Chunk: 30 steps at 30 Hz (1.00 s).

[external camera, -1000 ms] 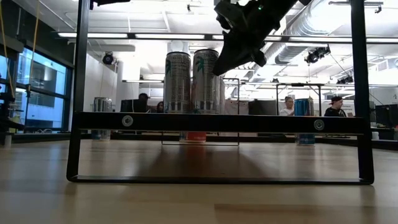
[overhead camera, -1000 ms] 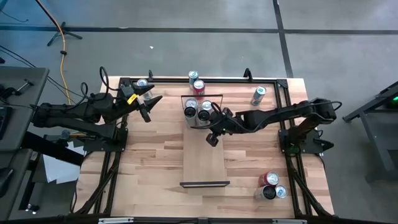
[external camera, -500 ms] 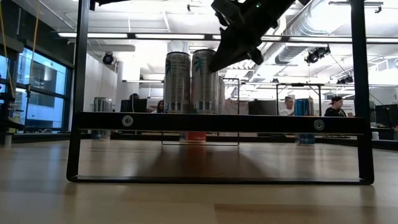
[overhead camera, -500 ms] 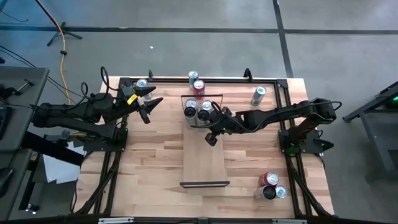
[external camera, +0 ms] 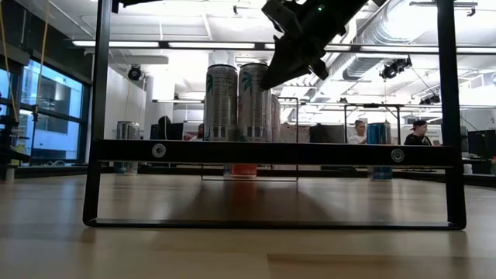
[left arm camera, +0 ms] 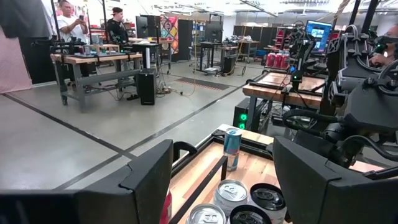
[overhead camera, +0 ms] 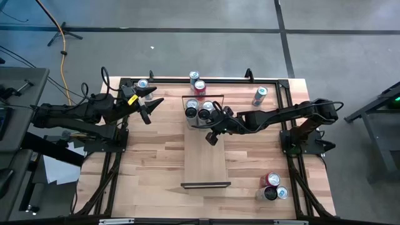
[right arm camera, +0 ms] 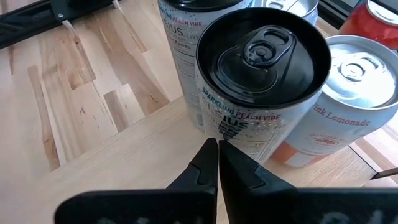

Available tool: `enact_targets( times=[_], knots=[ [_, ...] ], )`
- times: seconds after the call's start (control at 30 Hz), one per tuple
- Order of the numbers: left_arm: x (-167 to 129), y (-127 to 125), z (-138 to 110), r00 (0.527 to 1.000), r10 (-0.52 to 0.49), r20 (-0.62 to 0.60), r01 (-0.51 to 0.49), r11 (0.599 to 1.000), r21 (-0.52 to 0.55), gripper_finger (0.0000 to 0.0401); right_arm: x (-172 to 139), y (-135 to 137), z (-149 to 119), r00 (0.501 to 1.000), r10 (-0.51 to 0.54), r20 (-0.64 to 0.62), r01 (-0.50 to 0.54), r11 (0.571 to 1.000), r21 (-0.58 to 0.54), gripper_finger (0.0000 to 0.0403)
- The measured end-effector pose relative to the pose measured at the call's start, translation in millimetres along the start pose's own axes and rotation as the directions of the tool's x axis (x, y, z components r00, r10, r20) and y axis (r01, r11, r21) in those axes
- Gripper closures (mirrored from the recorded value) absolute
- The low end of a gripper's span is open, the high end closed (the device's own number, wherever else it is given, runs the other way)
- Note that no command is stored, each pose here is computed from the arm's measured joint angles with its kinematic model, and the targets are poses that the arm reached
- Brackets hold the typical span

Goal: Place canned beverage on shelf
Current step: Put the top white pink soda can on the shelf aligned with the other white pink soda can, then put the white pink soda can on the shelf

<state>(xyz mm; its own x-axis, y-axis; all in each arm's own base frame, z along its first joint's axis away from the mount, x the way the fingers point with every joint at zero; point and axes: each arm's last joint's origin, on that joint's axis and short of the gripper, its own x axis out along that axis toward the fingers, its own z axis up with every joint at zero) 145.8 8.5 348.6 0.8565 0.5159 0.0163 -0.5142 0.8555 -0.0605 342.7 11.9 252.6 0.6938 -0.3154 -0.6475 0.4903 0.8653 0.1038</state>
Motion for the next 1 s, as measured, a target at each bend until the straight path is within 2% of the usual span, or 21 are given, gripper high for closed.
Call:
enact_targets(
  times=[0.43,0.6,0.7,1.0],
  knots=[
    [0.0,0.4,0.1,1.0,0.014,0.001,-0.014,1.0,0.0,0.0166,1.2,-3.2,1.6,1.0,-0.012,0.003,0.011,1.0,0.006,0.0403],
    [0.1,0.6,0.1,1.0,0.018,0.001,-0.018,1.0,0.0,0.0166,-1.9,1.3,-1.1,0.999,0.044,-0.029,-0.045,0.998,-0.037,0.0403],
    [0.1,0.5,0.1,1.0,0.017,0.002,-0.017,1.0,0.0,0.0167,-13.5,3.3,-5.5,0.994,0.075,-0.085,-0.08,0.995,-0.058,0.0403],
    [0.0,0.3,0.8,1.0,0.008,0.008,-0.008,1.0,-0.005,0.0166,-61.1,-2.5,-11.5,0.985,0.069,-0.16,-0.1,0.976,-0.193,0.0403]
  ],
)
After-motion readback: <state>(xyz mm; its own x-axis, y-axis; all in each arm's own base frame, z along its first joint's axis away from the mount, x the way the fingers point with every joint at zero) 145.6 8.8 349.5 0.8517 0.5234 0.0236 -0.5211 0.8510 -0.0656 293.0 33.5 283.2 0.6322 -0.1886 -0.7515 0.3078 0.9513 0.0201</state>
